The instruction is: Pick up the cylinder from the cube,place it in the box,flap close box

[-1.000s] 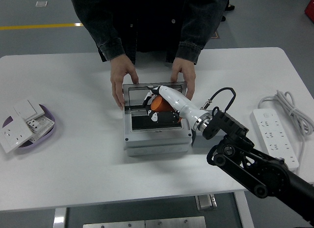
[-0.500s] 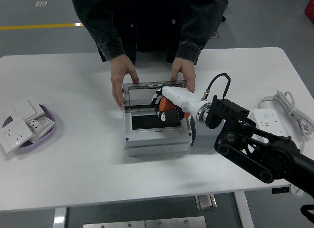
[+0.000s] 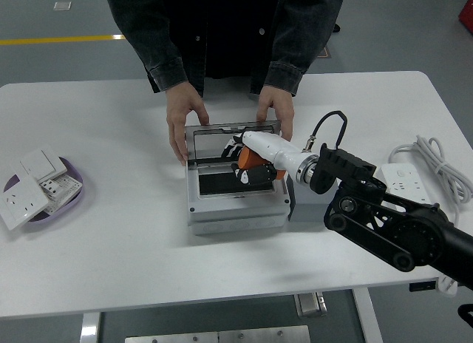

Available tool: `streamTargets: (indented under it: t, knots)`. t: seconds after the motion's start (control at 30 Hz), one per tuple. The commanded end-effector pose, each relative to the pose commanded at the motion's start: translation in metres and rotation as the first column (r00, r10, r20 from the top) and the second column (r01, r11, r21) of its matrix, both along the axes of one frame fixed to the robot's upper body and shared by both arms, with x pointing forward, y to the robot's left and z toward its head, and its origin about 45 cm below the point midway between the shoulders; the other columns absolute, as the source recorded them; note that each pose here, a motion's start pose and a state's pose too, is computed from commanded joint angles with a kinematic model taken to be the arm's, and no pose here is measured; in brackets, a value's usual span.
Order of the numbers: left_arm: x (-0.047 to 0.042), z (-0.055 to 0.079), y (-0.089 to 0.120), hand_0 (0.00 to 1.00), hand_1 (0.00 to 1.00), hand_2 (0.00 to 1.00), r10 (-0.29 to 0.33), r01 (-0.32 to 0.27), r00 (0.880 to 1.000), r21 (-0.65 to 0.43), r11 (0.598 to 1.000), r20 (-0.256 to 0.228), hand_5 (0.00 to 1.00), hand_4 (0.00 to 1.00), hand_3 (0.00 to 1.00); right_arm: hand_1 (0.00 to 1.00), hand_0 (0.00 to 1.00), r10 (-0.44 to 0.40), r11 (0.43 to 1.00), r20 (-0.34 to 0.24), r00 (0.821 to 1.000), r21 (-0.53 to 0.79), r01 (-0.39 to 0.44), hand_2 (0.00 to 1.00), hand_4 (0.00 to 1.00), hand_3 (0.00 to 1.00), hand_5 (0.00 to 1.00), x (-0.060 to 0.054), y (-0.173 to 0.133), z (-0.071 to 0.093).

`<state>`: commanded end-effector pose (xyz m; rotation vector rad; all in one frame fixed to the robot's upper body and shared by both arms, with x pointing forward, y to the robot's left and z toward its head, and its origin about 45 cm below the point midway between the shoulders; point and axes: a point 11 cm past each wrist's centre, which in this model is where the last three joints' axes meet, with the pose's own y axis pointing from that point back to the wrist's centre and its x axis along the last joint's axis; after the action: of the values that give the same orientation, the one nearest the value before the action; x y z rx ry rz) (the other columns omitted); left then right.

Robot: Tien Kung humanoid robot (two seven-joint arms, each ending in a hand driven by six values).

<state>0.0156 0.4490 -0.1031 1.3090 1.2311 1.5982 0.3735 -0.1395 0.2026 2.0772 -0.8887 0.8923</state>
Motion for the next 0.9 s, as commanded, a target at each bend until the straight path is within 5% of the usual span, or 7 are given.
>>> streamTargets:
  t: [0.77, 0.8, 0.9]
  knots:
    - [0.0018, 0.0009, 0.0020, 0.630, 0.658, 0.588, -0.006, 0.006, 1.000, 0.005, 1.000, 0.002, 0.393, 0.724, 0.664, 0.687, 0.710, 0.007, 0.995, -0.041, 0.999, 0.104, -0.003, 0.704, 0.323, 0.721, 0.002, 0.0002, -0.0077, -0.0014]
    - [0.0017, 0.0010, 0.0022, 0.630, 0.658, 0.587, -0.006, 0.006, 1.000, 0.006, 1.000, 0.002, 0.394, 0.723, 0.664, 0.676, 0.683, 0.006, 0.994, -0.043, 0.999, 0.107, -0.002, 0.704, 0.435, 0.720, 0.086, 0.0001, -0.0080, -0.0018]
    - [0.0019, 0.0011, 0.0025, 0.630, 0.658, 0.587, -0.006, 0.006, 1.000, 0.006, 1.000, 0.002, 0.394, 0.723, 0.664, 0.676, 0.683, 0.003, 0.993, -0.051, 0.999, 0.115, 0.003, 0.704, 0.435, 0.720, 0.086, -0.0008, -0.0087, -0.0035]
